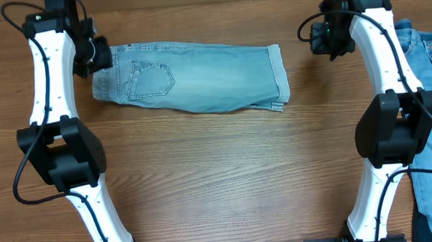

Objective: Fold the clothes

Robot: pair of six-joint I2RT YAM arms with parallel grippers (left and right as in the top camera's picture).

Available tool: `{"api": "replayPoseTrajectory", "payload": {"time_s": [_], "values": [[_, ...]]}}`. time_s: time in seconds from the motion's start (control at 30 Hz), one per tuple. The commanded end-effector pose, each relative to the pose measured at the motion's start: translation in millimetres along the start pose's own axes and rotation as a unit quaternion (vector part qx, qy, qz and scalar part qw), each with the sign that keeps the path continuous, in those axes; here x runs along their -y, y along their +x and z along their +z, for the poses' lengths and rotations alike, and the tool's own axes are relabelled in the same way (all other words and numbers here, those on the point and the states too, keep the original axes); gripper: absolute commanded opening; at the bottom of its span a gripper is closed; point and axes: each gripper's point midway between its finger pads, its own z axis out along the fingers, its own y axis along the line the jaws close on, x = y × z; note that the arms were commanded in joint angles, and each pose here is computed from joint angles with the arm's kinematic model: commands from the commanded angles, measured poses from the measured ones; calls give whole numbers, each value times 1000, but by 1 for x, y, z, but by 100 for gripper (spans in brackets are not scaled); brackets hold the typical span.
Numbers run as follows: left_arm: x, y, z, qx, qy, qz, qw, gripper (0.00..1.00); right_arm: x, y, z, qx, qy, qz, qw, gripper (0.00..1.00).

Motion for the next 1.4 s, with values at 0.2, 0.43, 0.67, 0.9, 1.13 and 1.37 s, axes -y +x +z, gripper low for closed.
{"api": "replayPoseTrajectory", "payload": {"time_s": [0.2, 0.43, 0.67, 0.9, 1.13, 1.37], "values": [[-16, 9, 3, -9, -51, 15, 999, 82, -26, 32, 2, -53, -83, 12, 995, 76], [-22, 8, 25, -2, -62, 19, 998, 85, -61, 74, 67, -83, -200, -17, 976, 77], [-36, 20, 60, -9, -85, 18, 996, 84, -109, 99, 80, -95, -215, -80, 969, 80], [-36, 21, 60, -11, -88, 24, 996, 80, -135, 100, 80, -88, -225, -84, 967, 21], [-36, 21, 57, -14, -88, 24, 996, 71, -58, 76, 91, -62, -133, -47, 988, 4], [-20, 3, 10, 5, -66, 20, 998, 70, 45, 60, 88, -37, -86, -12, 996, 4]]}}
